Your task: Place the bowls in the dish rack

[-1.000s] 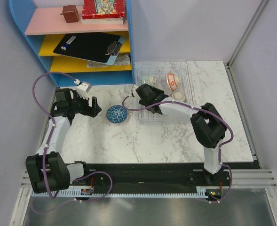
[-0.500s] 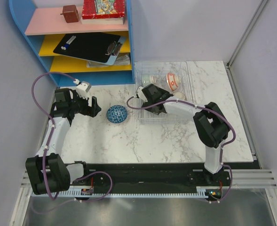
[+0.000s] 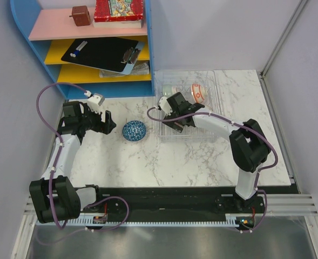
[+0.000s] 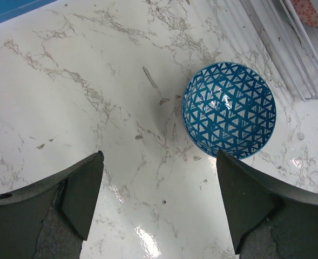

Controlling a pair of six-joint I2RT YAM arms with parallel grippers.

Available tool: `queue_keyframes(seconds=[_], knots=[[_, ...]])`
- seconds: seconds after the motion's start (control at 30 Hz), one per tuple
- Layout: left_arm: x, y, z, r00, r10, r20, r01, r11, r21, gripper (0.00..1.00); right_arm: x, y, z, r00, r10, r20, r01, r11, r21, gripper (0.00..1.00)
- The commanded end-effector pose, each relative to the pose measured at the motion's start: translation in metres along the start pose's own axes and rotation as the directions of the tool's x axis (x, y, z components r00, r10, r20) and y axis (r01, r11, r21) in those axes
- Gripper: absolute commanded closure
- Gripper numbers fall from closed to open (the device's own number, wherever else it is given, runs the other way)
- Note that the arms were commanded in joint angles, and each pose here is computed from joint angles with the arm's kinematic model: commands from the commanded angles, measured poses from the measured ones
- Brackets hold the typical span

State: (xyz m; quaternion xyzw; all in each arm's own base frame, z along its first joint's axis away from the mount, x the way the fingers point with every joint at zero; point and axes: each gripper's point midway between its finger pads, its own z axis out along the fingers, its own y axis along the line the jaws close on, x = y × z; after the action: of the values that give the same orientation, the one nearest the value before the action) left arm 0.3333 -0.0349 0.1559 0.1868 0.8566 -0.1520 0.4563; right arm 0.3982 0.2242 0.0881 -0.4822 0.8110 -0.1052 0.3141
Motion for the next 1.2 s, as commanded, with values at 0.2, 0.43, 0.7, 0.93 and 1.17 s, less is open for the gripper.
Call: queue_keyframes(seconds=[0.2,0.43,0.7,0.93,1.17], knots=[[-0.012,-0.003,-0.004,0.999,0.010,0.050,-0.011,1.000,0.012,0.09,-0.027,-0.078,-0.045,0.983,0.155,0.095,-0.174,0.955,0.241,0.02],[-0.012,-0.004,-0.003,0.999,0.012,0.050,-0.013,1.000,0.022,0.09,0.005,-0.107,-0.034,0.983,0.182,-0.020,-0.155,0.887,0.436,0.02],[-0.011,-0.004,-0.003,0.999,0.014,0.048,-0.015,1.000,0.020,0.09,0.008,-0.098,-0.007,0.975,0.219,-0.026,-0.186,0.878,0.440,0.02],[-0.009,-0.005,-0.002,0.999,0.011,0.044,-0.012,0.999,0.030,0.09,-0.004,-0.084,-0.002,0.970,0.242,0.026,-0.234,0.900,0.368,0.02],[-0.010,-0.007,-0.003,0.999,0.018,0.050,-0.020,0.999,0.034,0.09,-0.022,-0.072,-0.004,0.958,0.271,0.096,-0.287,0.914,0.287,0.03]])
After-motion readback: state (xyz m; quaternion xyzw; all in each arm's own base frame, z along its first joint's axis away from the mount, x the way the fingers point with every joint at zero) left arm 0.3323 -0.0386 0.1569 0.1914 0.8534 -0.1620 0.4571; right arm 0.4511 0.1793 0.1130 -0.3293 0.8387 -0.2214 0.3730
